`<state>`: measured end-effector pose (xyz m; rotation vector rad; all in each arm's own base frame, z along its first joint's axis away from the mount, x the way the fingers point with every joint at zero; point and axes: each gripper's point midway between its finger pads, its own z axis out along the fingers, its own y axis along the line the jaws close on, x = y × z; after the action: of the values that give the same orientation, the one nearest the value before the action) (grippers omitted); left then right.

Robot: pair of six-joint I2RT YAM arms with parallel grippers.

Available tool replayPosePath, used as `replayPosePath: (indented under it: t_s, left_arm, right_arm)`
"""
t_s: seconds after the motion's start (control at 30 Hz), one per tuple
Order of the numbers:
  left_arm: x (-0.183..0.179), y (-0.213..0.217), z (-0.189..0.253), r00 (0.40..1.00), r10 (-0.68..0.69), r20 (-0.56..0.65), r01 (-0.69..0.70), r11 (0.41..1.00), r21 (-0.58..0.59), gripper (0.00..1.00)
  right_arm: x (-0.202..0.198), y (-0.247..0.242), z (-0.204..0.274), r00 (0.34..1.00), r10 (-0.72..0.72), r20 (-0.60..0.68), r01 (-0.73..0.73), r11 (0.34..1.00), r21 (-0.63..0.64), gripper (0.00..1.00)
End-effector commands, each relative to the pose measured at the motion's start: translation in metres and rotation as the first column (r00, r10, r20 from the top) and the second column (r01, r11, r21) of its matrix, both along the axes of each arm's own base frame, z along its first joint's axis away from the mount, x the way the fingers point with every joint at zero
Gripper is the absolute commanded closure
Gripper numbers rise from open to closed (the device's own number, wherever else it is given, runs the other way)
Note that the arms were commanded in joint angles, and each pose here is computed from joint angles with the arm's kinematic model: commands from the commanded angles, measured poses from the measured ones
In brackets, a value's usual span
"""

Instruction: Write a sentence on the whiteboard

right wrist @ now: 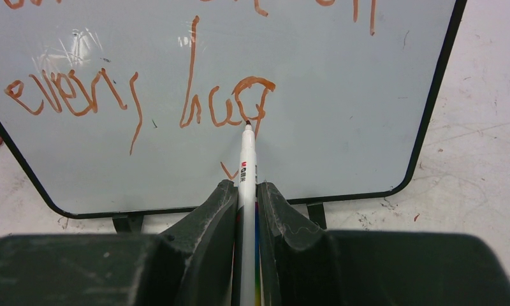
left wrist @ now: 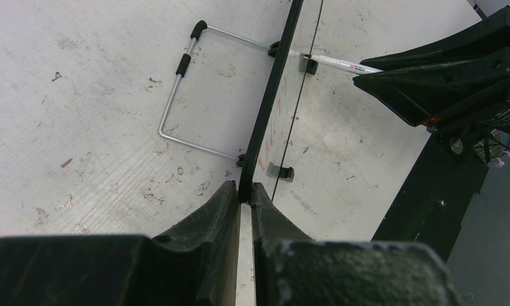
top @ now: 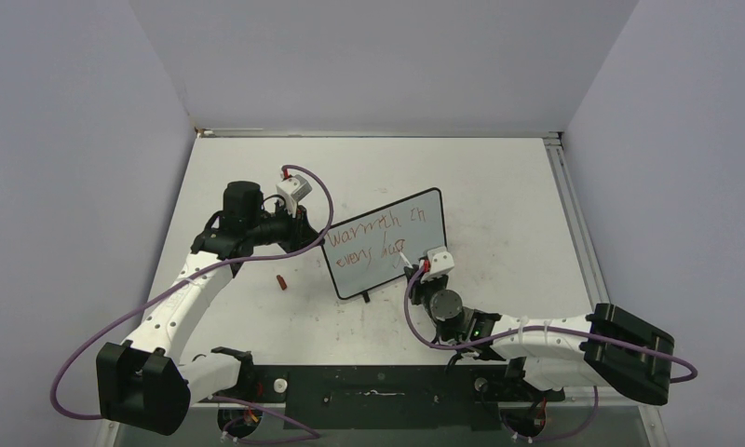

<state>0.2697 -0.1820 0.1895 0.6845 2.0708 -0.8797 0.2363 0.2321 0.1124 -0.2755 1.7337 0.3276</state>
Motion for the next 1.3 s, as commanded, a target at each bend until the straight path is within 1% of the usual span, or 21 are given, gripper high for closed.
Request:
replayPosePath:
  t_s: [0.0,0.33,0.53,1.27]
  left_arm:
    - [-0.003,0.006,-0.011,0.999,0.014,-0.031,-0.012,0.999,0.034,1.0]
    - [-0.003,0.006,-0.012,0.999,0.015,-0.032,-0.014,0.999,0.036,1.0]
    - [-0.003,0.006,-0.012,0.999,0.015,-0.031,-0.014,0.999,0.036,1.0]
    - [-0.002,0.006,-0.012,0.999,0.016,-0.032,-0.014,0.999,0.036,1.0]
  right_arm:
    - [0.001,-0.007,-0.003,0.999,-0.036,-0.001,0.036,0.999,-0.009,0.95]
    - [0.0,-0.016,0.016,0.998,-0.057,0.033,0.056,0.998,0.024,0.95]
    - [0.0,-0.025,0.009,0.996,-0.089,0.016,0.088,0.996,0.015,0.95]
    - [0.008,-0.016,0.005,0.997,-0.071,0.023,0.071,0.997,-0.004,0.95]
